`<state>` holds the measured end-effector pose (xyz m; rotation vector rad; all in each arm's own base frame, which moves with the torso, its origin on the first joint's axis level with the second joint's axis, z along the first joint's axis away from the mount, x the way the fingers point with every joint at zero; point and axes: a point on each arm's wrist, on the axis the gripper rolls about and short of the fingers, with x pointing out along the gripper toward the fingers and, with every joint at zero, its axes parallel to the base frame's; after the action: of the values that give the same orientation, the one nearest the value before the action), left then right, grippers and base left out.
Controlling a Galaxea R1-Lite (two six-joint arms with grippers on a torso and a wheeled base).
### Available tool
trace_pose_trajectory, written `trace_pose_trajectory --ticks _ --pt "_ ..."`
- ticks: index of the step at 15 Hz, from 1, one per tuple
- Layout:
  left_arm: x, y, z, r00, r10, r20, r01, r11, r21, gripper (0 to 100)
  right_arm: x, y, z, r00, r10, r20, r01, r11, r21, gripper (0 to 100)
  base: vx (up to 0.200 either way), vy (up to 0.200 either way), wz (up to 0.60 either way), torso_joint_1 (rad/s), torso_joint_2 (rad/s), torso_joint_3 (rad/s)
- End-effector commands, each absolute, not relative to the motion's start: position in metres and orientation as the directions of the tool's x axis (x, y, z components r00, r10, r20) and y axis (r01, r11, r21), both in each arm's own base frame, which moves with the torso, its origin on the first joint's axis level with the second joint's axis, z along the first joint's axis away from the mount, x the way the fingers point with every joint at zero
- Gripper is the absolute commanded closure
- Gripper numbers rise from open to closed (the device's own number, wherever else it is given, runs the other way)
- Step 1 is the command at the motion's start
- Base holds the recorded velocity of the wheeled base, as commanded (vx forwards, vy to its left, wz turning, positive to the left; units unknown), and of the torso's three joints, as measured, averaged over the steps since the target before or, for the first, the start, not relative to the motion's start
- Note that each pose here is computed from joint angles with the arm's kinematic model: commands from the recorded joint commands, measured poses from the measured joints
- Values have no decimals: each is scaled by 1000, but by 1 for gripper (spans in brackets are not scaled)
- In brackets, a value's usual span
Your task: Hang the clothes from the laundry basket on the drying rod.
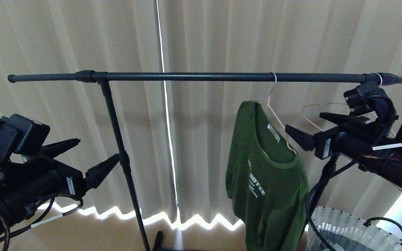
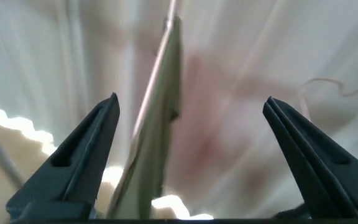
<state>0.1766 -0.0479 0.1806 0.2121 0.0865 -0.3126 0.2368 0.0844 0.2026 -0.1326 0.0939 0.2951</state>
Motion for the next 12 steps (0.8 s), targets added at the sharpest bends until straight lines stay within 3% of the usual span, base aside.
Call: trace_pose_trajectory --ticks 1,7,12 --pt "176 -48 181 948 -296 -113 313 930 194 0 217 76 210 956 282 -77 -289 952 -105 0 0 0 0 0 0 0" --pt "176 -48 181 949 -294 -115 312 930 195 0 206 59 201 971 216 -107 -227 968 -106 0 0 0 0 0 0 0" --pt "176 -48 181 949 -294 -115 312 930 195 0 208 43 201 984 143 -105 -154 982 -106 0 -200 0 0 5 4 3"
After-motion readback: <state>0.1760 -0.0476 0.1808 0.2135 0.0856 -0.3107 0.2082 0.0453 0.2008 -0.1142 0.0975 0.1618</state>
